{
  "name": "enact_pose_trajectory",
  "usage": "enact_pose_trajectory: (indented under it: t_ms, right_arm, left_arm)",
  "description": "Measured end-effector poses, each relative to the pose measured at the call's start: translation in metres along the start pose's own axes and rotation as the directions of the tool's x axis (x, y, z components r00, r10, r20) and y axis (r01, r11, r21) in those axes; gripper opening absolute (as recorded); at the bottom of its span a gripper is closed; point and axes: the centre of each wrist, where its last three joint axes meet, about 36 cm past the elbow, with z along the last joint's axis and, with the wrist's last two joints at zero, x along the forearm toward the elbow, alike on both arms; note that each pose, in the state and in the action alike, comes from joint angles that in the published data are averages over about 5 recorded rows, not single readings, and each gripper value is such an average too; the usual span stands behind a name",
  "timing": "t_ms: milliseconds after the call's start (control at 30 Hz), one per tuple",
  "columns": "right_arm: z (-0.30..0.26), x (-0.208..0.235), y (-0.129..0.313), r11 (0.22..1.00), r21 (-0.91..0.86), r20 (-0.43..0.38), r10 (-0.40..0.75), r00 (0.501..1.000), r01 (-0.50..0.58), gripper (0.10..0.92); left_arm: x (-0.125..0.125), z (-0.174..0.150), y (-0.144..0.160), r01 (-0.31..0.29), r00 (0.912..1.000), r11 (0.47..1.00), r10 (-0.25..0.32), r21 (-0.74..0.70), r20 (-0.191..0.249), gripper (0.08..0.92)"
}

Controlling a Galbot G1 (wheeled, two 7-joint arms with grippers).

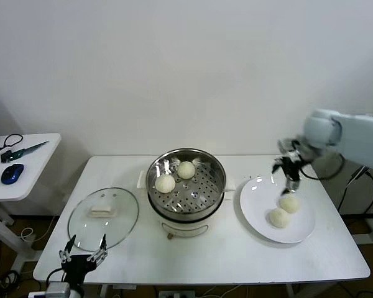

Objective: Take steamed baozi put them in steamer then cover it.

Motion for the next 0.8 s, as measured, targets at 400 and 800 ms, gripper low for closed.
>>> enact_pose_trajectory:
  t_ms: [400,800]
  right_arm:
    - [0.023,-0.077,0.028,0.999,-0.050,-0.037,-0.020,0.999,0.018,0.823]
    - [0.018,-0.119,0.035,0.997,-0.078,-0.019,-0.006,1.000,0.004,0.817]
  left_arm:
    - [0.002,0.005,0.001,0.006,0.9999,1.000,-0.006,-0.005,-0.015,0.823]
    - [0.003,0.007,0.000,0.007,0.9998,1.000,-0.007,-0.013,-0.021,0.823]
